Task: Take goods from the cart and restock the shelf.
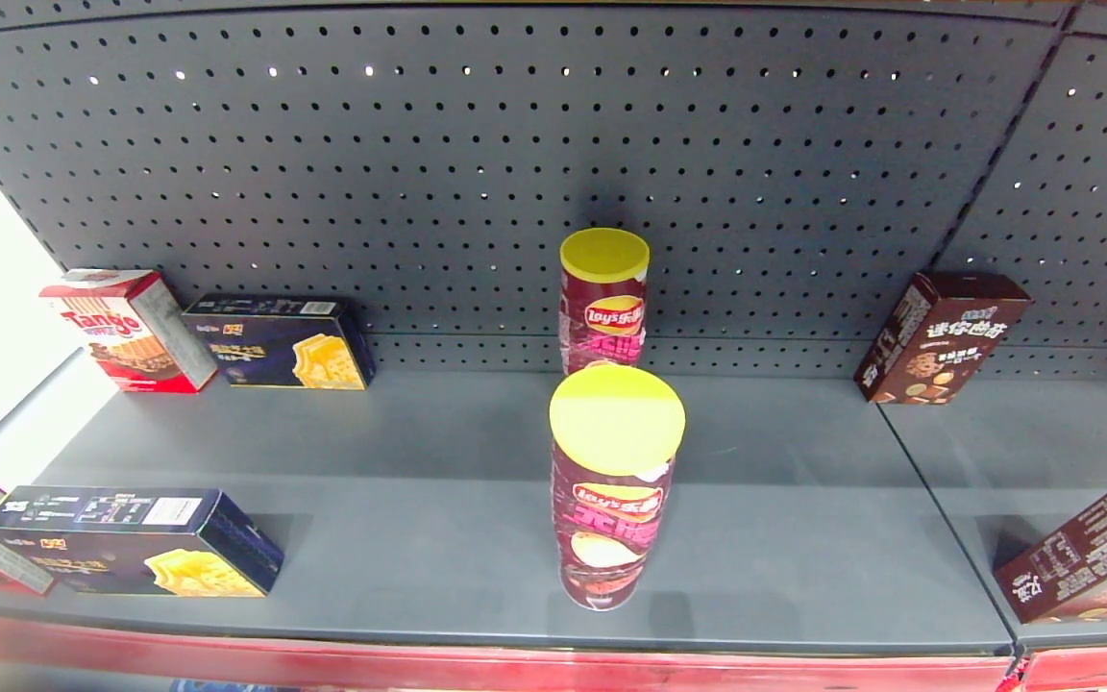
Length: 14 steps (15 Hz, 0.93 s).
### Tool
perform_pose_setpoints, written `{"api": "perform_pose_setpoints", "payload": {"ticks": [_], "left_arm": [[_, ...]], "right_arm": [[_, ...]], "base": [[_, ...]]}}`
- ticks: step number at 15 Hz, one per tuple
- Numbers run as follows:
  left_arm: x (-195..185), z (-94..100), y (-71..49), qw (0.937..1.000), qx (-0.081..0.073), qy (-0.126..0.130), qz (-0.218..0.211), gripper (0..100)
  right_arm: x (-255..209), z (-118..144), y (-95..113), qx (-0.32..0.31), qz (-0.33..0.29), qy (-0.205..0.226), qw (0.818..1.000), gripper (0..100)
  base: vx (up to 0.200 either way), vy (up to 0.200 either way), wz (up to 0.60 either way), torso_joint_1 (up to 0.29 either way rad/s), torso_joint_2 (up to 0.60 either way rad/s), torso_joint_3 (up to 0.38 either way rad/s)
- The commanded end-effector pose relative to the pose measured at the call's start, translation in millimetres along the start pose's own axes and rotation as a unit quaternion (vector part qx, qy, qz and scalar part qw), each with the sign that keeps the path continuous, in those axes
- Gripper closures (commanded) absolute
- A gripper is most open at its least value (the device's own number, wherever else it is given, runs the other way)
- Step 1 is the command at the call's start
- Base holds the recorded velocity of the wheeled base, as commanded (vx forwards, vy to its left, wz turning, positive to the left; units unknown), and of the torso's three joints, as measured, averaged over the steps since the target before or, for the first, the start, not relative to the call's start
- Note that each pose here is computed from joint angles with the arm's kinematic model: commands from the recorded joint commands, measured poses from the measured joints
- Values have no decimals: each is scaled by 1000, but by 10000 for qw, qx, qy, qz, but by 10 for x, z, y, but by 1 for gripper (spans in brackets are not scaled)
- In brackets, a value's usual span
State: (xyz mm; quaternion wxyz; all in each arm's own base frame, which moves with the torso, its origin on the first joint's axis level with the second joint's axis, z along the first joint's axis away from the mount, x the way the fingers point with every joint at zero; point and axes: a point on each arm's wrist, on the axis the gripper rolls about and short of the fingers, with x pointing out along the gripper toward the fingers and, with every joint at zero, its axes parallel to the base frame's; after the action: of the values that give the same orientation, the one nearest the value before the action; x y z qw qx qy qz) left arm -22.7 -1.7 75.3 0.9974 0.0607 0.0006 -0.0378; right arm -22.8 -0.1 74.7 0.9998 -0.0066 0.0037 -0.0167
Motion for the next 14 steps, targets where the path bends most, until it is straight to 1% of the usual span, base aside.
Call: {"api": "perform_pose_setpoints", "payload": {"ticks": [1,2,3,4,7,10,13,14], "left_arm": [[0,2,3,9999,-125,7,46,0],[0,2,5,9999,-141,12,92,0],[-1,1,15,9993,-164,37,328,0],[-1,0,16,9992,-156,40,359,0],[-1,1,14,9994,-141,35,306,0],[-1,1,12,9995,-141,31,267,0],[-2,0,19,9989,-163,40,436,0],[-2,0,18,9990,-148,39,413,0]], "right_arm": [[0,0,0,-3,-2,2,10000,0],[0,0,0,-3,-2,2,10000,0],[0,0,0,-3,-2,2,10000,0],[-1,1,0,-19,-2,10,10000,0],[4,4,-3,5,-132,12,9999,0],[0,3,-2,5,-40,-13,10000,0],[0,3,-1,5,-25,-13,10000,0],[0,3,-1,5,-25,-13,10000,0]], "base": [[0,0,0,0,0,0],[0,0,0,0,0,0],[0,0,0,0,0,0],[0,0,0,0,0,0],[0,0,0,0,0,0],[0,0,0,0,0,0],[0,0,0,0,0,0],[0,200,0,2,12,-2]]}}
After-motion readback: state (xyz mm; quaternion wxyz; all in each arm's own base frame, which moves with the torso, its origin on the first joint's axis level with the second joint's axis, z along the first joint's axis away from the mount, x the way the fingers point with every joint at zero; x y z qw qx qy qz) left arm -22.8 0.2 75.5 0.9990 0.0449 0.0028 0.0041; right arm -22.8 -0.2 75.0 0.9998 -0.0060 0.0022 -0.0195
